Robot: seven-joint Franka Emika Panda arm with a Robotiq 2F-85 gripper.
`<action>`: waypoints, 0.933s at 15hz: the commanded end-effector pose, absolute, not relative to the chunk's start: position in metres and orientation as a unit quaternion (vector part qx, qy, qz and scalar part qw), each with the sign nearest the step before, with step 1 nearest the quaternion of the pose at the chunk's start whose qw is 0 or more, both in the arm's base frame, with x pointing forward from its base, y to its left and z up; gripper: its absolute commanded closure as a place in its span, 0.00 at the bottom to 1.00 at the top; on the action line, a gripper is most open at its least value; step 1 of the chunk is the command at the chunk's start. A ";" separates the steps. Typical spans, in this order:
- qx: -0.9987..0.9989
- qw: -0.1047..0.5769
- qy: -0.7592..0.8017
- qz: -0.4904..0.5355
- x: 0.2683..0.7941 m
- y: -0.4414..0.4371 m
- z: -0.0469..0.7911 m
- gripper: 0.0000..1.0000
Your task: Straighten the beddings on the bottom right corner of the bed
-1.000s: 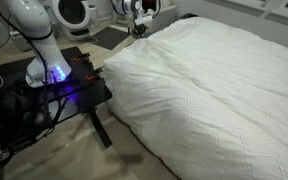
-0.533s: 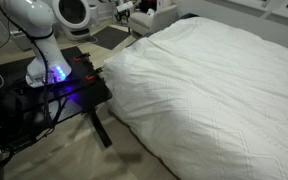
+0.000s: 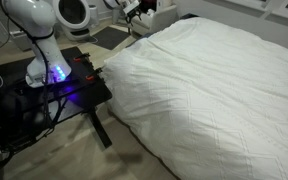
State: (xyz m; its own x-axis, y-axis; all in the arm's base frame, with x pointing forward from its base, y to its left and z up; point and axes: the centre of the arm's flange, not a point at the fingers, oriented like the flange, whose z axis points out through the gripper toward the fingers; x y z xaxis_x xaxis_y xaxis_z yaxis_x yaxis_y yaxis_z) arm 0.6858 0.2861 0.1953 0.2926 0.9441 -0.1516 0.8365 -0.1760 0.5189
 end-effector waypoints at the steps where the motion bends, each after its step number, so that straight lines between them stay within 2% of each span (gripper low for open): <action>1: 0.766 0.288 0.564 0.106 0.720 0.253 0.160 0.00; 9: 0.783 0.279 0.552 0.065 0.740 0.231 0.062 0.00; 14: 0.785 0.303 0.537 0.060 0.747 0.214 0.035 0.00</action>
